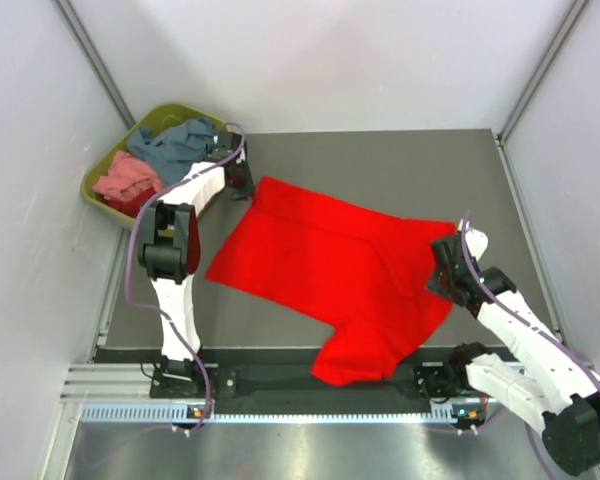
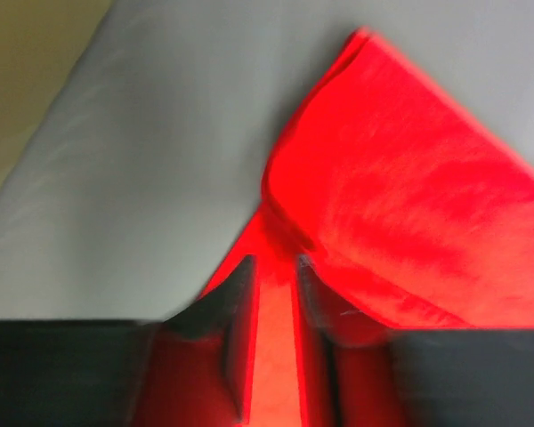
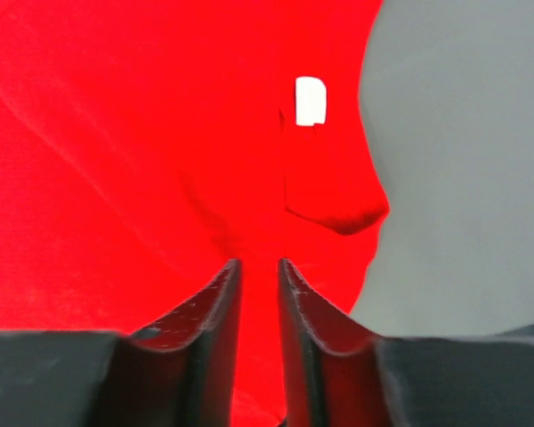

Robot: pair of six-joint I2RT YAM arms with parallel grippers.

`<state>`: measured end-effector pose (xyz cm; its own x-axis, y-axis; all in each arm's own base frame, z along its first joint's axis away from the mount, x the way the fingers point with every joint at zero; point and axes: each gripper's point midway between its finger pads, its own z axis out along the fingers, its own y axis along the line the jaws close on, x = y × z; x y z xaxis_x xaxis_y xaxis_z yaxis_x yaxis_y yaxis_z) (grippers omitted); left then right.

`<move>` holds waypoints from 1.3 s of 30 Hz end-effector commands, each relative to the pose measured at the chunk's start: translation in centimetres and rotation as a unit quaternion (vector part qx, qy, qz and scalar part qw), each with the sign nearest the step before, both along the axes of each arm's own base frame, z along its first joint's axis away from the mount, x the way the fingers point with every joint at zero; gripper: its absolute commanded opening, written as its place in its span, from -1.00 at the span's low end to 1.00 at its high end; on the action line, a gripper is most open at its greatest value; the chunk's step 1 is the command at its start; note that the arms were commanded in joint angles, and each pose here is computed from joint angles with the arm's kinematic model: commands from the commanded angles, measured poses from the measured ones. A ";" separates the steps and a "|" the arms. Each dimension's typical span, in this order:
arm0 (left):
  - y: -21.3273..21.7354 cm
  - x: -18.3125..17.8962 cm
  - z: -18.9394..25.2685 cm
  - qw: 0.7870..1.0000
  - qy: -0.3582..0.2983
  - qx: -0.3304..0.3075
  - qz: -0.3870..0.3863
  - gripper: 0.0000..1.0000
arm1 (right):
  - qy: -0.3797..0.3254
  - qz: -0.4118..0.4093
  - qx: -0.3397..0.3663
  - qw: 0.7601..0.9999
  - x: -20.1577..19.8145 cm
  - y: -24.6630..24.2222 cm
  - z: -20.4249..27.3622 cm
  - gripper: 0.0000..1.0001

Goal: Fold and stack the t-shirts
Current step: Fold the tshirt

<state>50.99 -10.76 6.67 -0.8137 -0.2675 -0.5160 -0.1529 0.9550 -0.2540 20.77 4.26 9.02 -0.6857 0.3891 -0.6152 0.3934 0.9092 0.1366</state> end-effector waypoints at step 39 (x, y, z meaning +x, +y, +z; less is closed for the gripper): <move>-4.0 1.8 3.0 0.996 -0.027 -0.077 0.039 -0.16 | -0.041 0.045 0.067 0.996 30.9 -7.8 -5.1 -0.70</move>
